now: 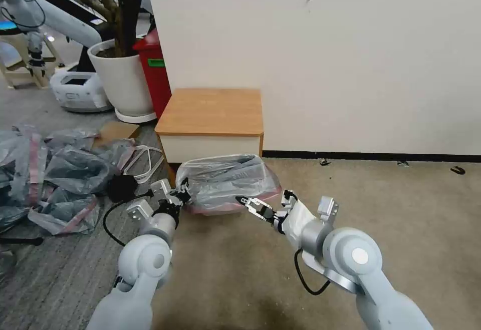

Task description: Pick up the garbage bag from the table and place it over the trash can.

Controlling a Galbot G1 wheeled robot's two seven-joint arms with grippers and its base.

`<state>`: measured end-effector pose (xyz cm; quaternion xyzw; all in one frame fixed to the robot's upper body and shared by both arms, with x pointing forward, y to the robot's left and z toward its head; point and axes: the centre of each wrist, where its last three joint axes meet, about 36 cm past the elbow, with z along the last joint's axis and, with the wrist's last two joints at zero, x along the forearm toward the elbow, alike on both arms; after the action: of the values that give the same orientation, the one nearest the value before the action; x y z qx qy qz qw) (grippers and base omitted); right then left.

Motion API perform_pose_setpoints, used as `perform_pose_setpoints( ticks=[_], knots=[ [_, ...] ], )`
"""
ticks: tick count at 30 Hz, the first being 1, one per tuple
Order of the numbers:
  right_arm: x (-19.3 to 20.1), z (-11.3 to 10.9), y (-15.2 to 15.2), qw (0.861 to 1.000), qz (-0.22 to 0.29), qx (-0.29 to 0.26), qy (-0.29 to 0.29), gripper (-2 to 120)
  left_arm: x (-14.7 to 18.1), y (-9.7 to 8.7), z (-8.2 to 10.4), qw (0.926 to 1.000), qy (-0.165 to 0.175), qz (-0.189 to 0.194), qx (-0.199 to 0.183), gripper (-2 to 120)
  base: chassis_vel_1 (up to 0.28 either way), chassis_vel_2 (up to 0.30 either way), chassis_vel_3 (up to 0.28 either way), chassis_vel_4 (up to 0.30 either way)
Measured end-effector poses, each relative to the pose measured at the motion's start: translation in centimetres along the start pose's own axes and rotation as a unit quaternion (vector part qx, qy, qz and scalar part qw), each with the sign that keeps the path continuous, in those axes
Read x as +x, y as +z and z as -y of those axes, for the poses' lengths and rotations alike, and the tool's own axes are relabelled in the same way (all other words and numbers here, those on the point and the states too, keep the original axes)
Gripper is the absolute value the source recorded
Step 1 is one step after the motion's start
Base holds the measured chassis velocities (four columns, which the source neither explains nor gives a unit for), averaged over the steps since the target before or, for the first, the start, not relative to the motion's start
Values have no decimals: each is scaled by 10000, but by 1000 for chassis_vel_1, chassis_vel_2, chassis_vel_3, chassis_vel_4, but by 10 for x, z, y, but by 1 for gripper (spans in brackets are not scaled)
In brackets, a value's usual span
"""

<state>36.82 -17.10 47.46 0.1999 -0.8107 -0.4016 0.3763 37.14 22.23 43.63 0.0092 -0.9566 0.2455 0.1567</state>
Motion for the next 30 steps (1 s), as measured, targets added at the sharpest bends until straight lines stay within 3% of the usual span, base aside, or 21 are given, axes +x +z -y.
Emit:
perform_pose_setpoints(
  ticks=[12, 30],
  knots=[
    [-11, 9, -1, 10000, 29, 26, 29, 88, 0, -2, 2, 10000, 46, -2, 30, 6, 0, 0, 0, 0],
    [-20, 19, 3, 9992, 334, 213, 55, 22, -2, -2, 4, 9999, 88, -38, 72, 6, 0, 0, 0, 0]
  ],
)
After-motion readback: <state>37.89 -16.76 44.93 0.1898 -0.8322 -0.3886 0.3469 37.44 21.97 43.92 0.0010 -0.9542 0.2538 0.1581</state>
